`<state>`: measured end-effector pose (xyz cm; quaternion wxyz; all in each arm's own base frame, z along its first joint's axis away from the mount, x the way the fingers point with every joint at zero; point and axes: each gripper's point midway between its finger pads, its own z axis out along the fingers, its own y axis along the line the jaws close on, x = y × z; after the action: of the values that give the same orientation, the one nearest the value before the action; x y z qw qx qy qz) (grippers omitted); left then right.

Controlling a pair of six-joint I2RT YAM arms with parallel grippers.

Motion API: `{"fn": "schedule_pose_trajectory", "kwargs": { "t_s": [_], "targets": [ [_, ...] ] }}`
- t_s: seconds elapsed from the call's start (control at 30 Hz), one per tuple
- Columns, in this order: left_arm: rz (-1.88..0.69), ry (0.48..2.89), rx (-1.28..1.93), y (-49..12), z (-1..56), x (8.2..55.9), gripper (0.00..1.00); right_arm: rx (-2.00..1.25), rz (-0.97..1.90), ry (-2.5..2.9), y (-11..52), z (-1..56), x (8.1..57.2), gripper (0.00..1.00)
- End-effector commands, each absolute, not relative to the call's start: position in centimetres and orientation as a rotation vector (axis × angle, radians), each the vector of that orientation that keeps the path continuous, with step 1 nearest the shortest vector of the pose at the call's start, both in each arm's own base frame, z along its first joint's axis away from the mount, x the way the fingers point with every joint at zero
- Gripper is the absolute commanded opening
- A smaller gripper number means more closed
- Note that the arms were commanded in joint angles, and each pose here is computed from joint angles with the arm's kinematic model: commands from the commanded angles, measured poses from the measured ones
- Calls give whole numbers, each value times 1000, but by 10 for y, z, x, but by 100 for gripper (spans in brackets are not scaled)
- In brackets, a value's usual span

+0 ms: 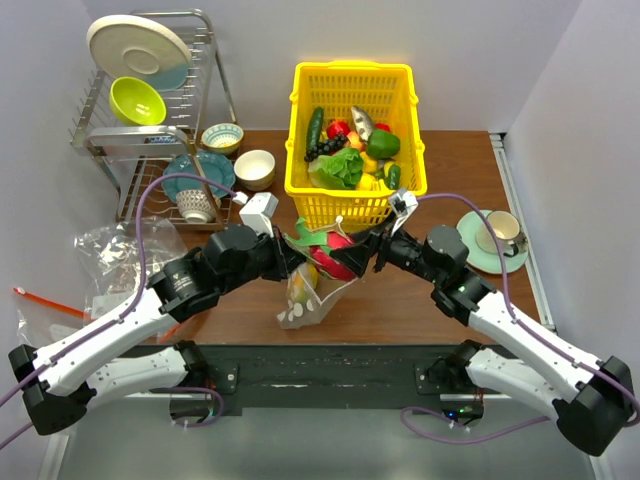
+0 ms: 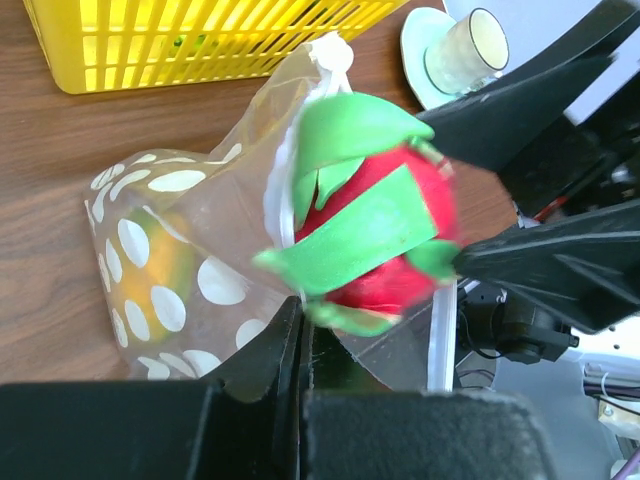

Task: Place the food in the zip-top bag and seal the zipper
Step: Place the fake fruit in the zipper food storage bag, then adjust the zipper food storage bag at the center of the board.

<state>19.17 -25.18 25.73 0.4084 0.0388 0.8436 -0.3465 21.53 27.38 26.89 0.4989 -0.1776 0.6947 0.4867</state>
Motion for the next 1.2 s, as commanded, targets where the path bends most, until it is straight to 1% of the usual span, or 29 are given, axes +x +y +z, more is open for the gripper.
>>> {"fn": "schedule_pose_trajectory", "kwargs": {
  "t_s": [0.0, 0.07, 0.13, 0.17, 0.23, 0.27, 0.3, 0.37, 0.4, 0.5, 0.6, 0.63, 0.8, 1.0, 1.17],
  "targets": [
    [-923, 2038, 80, -256, 288, 198, 0, -480, 1071, 1661, 263, 304, 215, 87],
    [-922, 2037, 79, -255, 289, 197, 0, -488, 1061, 1675, 261, 305, 213, 90],
    [-921, 2037, 78, -255, 290, 197, 0, -484, 1057, 1665, 260, 313, 213, 91],
    [-919, 2035, 78, -254, 290, 198, 0, -488, 1040, 1704, 258, 306, 213, 91],
    [-918, 2034, 77, -254, 291, 198, 0, -452, 985, 1731, 251, 311, 219, 88],
    [-917, 2036, 77, -254, 291, 197, 0, -441, 940, 1810, 244, 298, 218, 86],
    [-919, 2033, 77, -253, 292, 197, 0, -428, 915, 1811, 240, 309, 220, 81],
    [-916, 2036, 79, -253, 291, 197, 0, -456, 859, 1901, 233, 296, 215, 76],
    [-915, 2037, 79, -254, 291, 197, 0, -458, 849, 1909, 230, 302, 214, 74],
    [-909, 2037, 78, -253, 290, 198, 0, -485, 837, 2013, 223, 285, 201, 72],
    [-907, 2039, 79, -252, 290, 197, 0, -514, 892, 2106, 223, 265, 181, 72],
    [-909, 2038, 79, -252, 290, 197, 0, -510, 906, 2130, 223, 260, 176, 69],
    [-907, 2041, 77, -252, 288, 197, 0, -525, 967, 2188, 219, 236, 152, 64],
    [-909, 2044, 79, -254, 288, 198, 0, -543, 1019, 2261, 222, 210, 138, 59],
    [-910, 2044, 78, -254, 288, 198, 0, -557, 1017, 2305, 229, 192, 136, 58]
  ]
}}
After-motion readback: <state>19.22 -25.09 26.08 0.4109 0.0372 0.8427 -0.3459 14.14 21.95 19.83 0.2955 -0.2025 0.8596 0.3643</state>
